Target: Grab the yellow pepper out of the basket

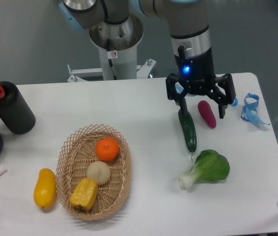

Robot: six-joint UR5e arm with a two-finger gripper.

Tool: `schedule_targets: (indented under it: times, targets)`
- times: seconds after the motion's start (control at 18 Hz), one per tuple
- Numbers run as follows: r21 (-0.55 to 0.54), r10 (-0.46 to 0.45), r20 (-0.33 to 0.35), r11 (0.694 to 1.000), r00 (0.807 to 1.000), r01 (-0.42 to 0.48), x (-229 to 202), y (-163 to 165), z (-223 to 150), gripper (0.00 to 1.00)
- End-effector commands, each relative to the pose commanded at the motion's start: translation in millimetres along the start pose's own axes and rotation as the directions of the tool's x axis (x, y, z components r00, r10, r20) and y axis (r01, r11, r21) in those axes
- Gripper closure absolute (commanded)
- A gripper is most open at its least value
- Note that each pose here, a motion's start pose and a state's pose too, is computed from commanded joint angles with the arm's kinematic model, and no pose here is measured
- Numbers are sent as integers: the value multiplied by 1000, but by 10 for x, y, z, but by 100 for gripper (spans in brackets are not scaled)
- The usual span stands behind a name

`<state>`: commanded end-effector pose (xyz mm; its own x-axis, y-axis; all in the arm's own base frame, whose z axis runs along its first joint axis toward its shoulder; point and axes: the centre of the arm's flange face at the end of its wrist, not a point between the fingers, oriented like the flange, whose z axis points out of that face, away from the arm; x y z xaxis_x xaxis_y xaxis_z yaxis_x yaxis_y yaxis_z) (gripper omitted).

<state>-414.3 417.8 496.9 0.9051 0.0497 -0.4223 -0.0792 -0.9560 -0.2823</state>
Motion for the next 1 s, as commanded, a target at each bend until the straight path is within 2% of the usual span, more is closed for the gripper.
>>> schedule_targets:
  times: [0.39, 0.56, 0.67, 0.83, 0.89, 1.0]
  targets:
    - [8, -3, -7, 1000, 1000, 3, 10, -6, 6, 0]
    - [4, -10, -24, 1000, 1000, 10, 106, 58, 106, 0]
    - [46, -16, -55, 999, 998, 18, 129, 57, 110, 0]
    - [58, -30, -67, 998, 997, 34, 144, 57, 126, 0]
    - [70, -60, -79, 995, 995, 66, 159, 37, 124, 0]
    - [121, -183, -136, 972, 974, 200, 217, -58, 73, 0]
